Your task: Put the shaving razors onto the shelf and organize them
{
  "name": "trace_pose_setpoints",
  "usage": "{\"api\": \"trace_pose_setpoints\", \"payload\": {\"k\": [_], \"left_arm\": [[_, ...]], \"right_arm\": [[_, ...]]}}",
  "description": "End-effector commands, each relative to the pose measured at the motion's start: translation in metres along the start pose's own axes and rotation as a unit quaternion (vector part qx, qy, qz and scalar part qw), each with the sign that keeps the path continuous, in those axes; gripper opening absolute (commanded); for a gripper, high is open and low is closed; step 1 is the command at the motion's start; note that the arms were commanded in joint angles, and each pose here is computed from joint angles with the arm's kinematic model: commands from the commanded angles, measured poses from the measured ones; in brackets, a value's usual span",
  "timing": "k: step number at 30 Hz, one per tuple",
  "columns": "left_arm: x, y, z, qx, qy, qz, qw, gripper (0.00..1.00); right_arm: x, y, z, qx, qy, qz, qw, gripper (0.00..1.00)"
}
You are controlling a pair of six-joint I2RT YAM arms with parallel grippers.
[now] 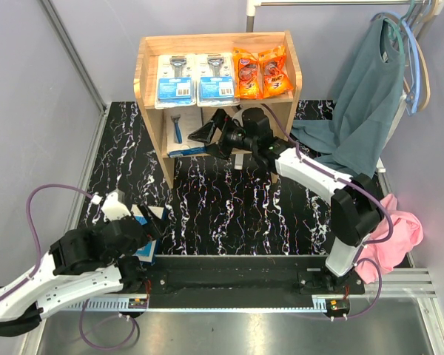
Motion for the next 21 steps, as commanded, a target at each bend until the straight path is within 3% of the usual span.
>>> {"api": "trace_pose_setpoints", "payload": {"k": [1,21], "left_arm": [[-0.001,-0.006,0.000,0.008,-0.003,0.019,1.000,0.99],[-0.010,-0.045,-0.017,-0.057,-0.018,0.022,0.998,0.99]], "right_arm": [[0.015,0.005,0.004,0.010,-0.005,0.002,1.000,0.97],[-0.009,0.002,0.010,0.007,0.016,0.010,1.000,0.98]]}}
Point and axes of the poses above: each gripper's point midway between its finger pads, its own x axis back along the fingers, its own y axis along the line the jaws close on, z = x × y, the point moved 5 cm from there along x, back along the fingers, and after that the axes turned 9 degrees about -x, right-handed, at the moved point
